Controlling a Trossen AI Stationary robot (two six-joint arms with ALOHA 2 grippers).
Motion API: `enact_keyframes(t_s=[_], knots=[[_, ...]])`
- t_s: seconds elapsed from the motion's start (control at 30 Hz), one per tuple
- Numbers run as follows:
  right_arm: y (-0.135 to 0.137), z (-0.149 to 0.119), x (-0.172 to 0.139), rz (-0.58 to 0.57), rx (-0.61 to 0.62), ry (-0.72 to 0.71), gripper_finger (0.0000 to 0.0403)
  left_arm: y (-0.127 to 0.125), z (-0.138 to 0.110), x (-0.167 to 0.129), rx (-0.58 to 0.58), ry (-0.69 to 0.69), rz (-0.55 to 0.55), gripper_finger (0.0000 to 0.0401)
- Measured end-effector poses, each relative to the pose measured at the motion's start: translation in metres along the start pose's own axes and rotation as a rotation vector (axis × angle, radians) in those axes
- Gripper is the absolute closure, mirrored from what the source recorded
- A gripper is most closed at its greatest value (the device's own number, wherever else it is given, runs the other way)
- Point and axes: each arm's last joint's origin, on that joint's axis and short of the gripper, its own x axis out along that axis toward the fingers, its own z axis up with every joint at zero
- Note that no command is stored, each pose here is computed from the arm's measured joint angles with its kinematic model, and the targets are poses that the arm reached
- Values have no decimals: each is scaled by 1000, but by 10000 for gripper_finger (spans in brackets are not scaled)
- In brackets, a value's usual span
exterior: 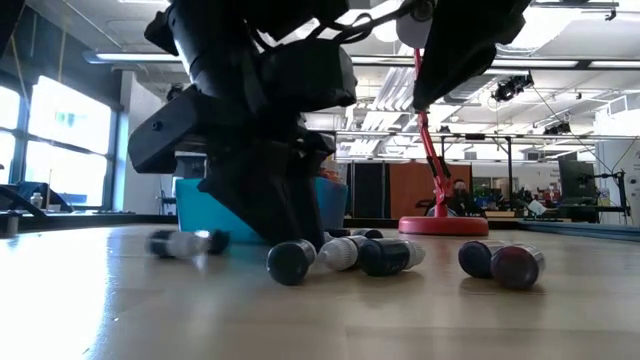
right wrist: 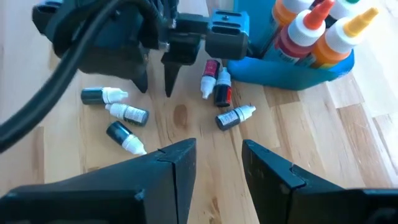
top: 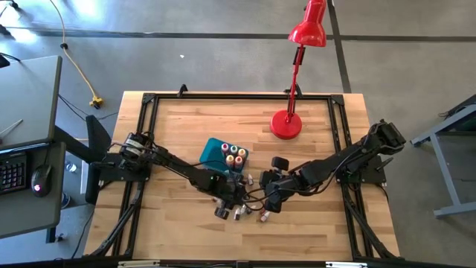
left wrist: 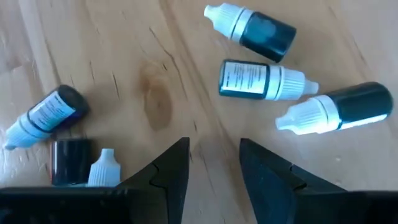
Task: Pick & Place food coloring
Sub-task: Put the small green food coloring into the blue bin
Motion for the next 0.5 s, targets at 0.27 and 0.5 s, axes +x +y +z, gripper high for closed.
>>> enact_keyframes(t_s=[0.27,0.5], knots=[[0,1,0,0,4,-12,279,2,0,-16,-16,18,9,263],[0,1,0,0,4,-9,279,-7,5,-70,-111,6,4,263]])
